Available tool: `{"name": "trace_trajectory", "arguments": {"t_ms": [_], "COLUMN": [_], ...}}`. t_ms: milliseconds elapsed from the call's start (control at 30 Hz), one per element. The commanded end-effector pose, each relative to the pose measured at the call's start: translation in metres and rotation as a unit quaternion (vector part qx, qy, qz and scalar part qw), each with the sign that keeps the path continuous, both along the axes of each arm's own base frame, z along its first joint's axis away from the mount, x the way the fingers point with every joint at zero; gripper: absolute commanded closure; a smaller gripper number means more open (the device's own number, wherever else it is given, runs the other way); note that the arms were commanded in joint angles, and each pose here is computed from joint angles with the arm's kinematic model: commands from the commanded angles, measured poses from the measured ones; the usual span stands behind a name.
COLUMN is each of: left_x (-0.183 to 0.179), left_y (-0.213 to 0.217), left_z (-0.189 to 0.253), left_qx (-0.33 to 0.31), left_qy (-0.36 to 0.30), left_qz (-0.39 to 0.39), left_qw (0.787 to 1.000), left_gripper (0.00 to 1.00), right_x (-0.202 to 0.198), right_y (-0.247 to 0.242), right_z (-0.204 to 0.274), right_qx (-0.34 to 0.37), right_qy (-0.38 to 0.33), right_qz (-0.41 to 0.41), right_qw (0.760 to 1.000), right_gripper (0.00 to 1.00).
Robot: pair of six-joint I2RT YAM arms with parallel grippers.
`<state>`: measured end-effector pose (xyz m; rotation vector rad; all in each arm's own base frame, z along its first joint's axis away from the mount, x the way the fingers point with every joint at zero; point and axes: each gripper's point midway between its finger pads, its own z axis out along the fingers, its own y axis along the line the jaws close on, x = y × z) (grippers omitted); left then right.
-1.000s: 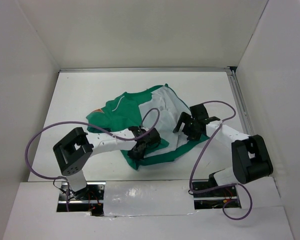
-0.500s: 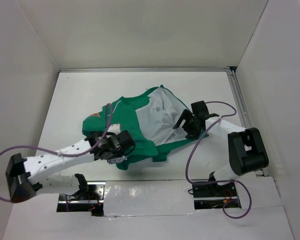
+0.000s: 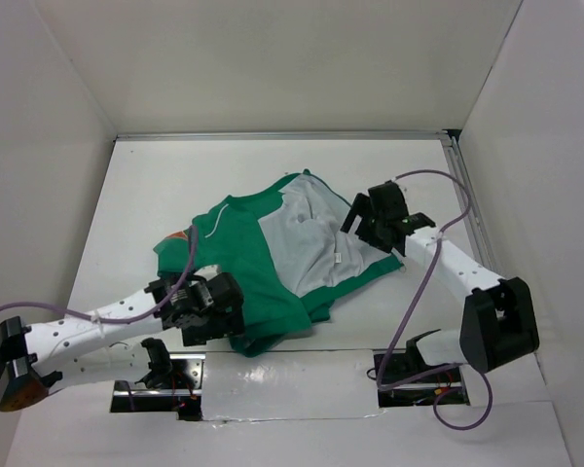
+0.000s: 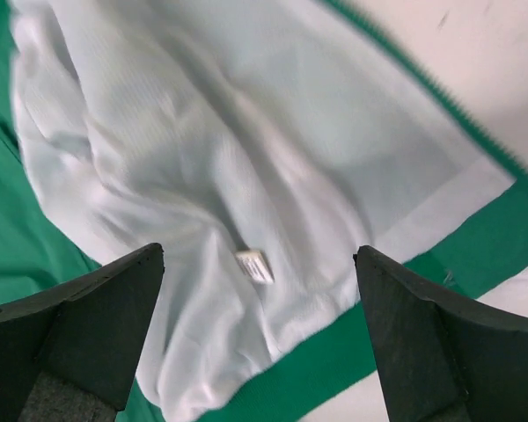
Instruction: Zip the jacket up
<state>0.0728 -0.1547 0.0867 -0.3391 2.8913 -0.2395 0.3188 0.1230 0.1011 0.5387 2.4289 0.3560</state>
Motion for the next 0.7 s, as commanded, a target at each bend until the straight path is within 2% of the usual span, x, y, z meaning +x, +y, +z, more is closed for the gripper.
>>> {"name": "trace_trajectory", "arguments": {"t_ms": [0, 100, 133, 167, 233, 367, 500, 667], "left_x": [0.01, 0.033, 0.04, 0.056, 0.08, 0.128, 0.164, 0.192], "left_y": [-0.013, -0.028, -0.034, -0.053, -0.063, -0.067, -0.058, -0.036], "left_z": [0.021, 0.031, 0.033, 0.041, 0.05, 0.051, 0.044, 0.019], "left_qx": [0.001, -0.003, -0.005, -0.041, -0.068, -0.131, -0.173, -0.212], "left_qy": [-0.011, -0.052, -0.066, -0.094, -0.125, -0.151, -0.158, -0.12], "left_qz": [-0.014, -0.034, -0.073, -0.088, -0.118, -0.082, -0.064, -0.015], "left_qw": [1.0, 0.998, 0.995, 0.991, 0.983, 0.976, 0.97, 0.97], "left_gripper": [0.01, 0.01, 0.01, 0.01, 0.01, 0.01, 0.01, 0.01], "right_x": [-0.003, -0.02, -0.022, -0.026, -0.038, -0.052, -0.05, -0.039], "right_y": [-0.035, -0.059, -0.073, -0.08, -0.094, -0.117, -0.111, -0.089], "right_z": [-0.002, -0.02, -0.024, -0.026, -0.033, -0.046, -0.058, -0.066], "right_qx": [-0.031, -0.02, -0.016, -0.013, -0.009, 0.016, 0.047, 0.091], "right_qy": [0.019, 0.036, 0.039, 0.044, 0.051, 0.058, 0.07, 0.081], "right_qz": [-0.057, -0.1, -0.121, -0.132, -0.153, -0.185, -0.168, -0.129], "right_qw": [0.998, 0.994, 0.992, 0.99, 0.987, 0.981, 0.982, 0.984], "right_gripper": [0.04, 0.03, 0.03, 0.03, 0.03, 0.03, 0.03, 0.04]}}
